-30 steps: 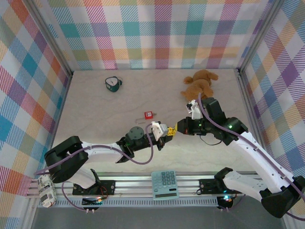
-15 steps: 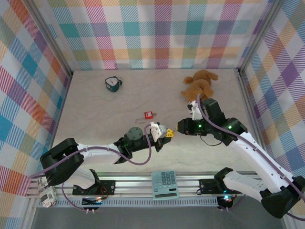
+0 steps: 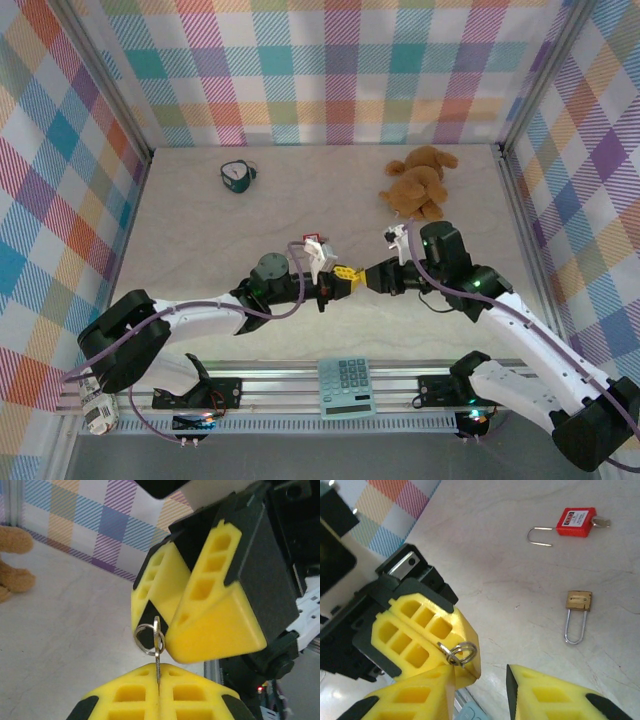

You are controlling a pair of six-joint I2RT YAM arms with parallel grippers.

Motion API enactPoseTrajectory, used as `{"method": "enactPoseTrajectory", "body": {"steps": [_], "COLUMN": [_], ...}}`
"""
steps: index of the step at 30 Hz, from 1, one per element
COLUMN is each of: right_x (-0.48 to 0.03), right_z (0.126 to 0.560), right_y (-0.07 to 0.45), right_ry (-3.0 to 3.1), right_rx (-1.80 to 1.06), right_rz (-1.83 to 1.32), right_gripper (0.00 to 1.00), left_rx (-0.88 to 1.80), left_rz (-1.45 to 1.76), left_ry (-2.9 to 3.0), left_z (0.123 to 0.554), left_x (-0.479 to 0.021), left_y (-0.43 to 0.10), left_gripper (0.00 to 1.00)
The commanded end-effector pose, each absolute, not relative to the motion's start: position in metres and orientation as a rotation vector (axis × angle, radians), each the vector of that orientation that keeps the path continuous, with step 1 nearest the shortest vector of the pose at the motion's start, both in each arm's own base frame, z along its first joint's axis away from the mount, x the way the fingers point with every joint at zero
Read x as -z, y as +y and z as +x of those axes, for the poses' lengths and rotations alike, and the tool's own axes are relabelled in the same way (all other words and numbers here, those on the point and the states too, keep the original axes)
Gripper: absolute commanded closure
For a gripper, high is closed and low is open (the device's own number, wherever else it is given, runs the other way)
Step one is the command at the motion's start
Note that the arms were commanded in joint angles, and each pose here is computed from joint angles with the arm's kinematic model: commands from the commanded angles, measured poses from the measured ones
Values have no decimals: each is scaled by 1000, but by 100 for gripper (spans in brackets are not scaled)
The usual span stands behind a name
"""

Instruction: Unlock with the key

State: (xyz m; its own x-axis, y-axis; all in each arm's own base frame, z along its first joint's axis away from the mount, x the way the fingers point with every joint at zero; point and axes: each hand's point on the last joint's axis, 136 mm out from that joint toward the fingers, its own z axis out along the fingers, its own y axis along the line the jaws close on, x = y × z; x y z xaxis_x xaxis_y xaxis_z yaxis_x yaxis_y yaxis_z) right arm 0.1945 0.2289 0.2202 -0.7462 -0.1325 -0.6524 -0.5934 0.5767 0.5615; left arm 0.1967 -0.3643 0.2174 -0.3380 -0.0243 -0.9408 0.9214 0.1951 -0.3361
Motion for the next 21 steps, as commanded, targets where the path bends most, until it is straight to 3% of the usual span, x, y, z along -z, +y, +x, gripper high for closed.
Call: {"method": "enactPoseTrajectory", "body": {"steps": [1,16,21], "right_x": [-243,-256,-251], "right_z": [194,194,195], "right_y": [238,244,244], "right_ry": [2103,2054,2080], "right_rx": [-1141,-1182,-1175], "right_rz": [-673,-697,-697], "right_gripper": [66,73,82], "left_rx": [1407,1446,1442], "left_rz": [922,957,952], "left_ry": [1482,1497,1493], "left_z": [184,177,178], "left_x": [-246,-243,-245], "left_y": [-369,-371,-371], "left_gripper": [100,100,100]}}
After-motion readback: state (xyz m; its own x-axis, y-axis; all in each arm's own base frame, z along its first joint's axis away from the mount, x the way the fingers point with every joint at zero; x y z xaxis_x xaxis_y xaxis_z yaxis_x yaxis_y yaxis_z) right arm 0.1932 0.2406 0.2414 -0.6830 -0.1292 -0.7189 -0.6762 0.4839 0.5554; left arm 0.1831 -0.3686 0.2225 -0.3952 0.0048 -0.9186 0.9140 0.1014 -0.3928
